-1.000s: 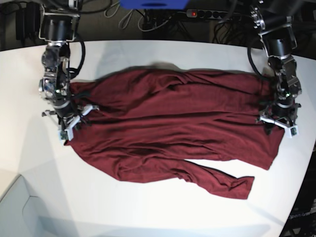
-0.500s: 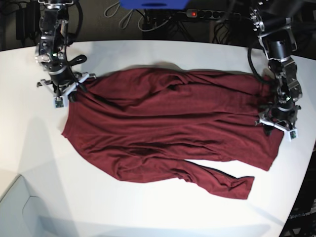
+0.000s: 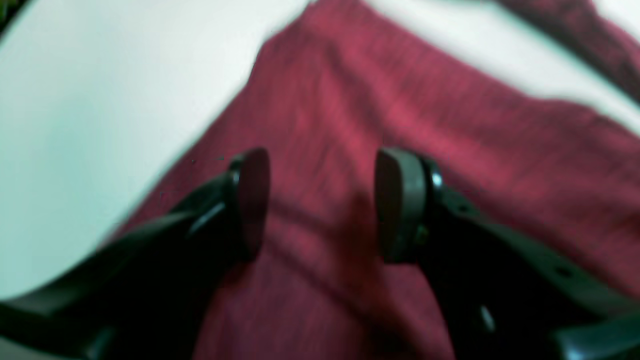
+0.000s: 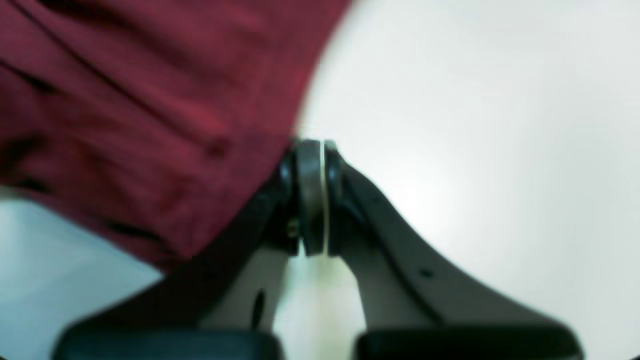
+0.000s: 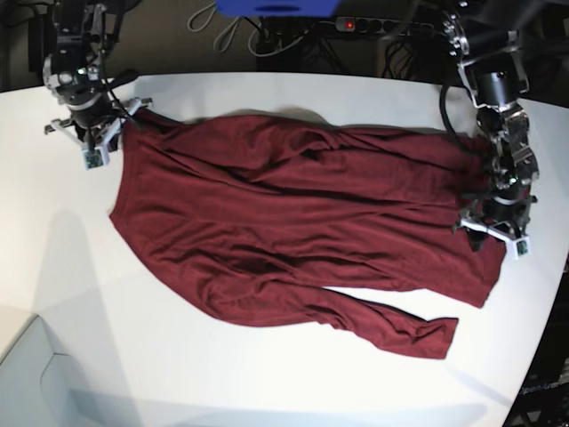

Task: Layout the t-shirt on the table in an organized manner, then fold the t-shirt properly
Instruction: 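Pull the shirt edges apart with both grippers, lifting slightly, then release the shirt with the left gripper and raise it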

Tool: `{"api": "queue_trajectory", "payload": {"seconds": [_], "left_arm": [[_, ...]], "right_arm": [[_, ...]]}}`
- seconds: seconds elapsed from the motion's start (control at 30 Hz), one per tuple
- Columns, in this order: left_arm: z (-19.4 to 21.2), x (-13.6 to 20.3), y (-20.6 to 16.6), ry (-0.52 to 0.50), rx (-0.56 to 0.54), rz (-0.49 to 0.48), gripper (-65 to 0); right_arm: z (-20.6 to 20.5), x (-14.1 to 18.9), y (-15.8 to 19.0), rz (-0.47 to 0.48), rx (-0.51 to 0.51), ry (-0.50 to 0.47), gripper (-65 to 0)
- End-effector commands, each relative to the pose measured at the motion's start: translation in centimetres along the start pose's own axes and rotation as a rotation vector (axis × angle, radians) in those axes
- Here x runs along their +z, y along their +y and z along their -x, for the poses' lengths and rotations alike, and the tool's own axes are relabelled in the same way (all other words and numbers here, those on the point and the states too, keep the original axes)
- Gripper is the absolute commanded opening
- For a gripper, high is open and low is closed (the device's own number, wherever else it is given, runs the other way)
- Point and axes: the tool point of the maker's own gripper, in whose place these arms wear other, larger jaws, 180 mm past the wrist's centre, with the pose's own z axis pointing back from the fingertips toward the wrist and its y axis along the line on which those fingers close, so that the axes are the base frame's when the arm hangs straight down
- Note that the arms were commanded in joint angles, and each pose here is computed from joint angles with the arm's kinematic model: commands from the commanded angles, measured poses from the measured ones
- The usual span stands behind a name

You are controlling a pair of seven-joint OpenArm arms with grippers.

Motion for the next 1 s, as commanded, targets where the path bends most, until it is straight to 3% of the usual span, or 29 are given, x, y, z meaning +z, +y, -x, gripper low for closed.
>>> {"api": "queue_trajectory", "payload": {"seconds": [0.0, 0.3, 0.5, 0.73, 0.97], "left_arm": [[-2.2, -0.2, 0.4, -0.060, 0.001, -0.004, -32.3], [2.3, 1.8, 2.2, 0.024, -0.039, -0.030, -32.3], [4.1, 4.6, 3.1, 0.032, -0.097, -0.035, -32.3], [0.6, 8.8, 7.4, -0.089, -0.092, -0.140, -32.3], [-4.2, 11.7, 11.1, -0.244, -0.025, -0.261, -32.3]], "right_arm": [[-1.5, 0.4, -0.3, 0.003, 0.003, -0.052, -65.0], [-6.6, -0.2, -2.7, 0.057, 0.005, -0.164, -65.0], [-11.0, -2.7, -2.1, 0.032, -0.026, -0.232, -65.0], [-12.2, -5.6, -0.2, -0.029, -0.017, -0.182, -65.0], [-12.1, -6.0, 2.2, -0.075, -0.033, -0.164, -65.0]]}}
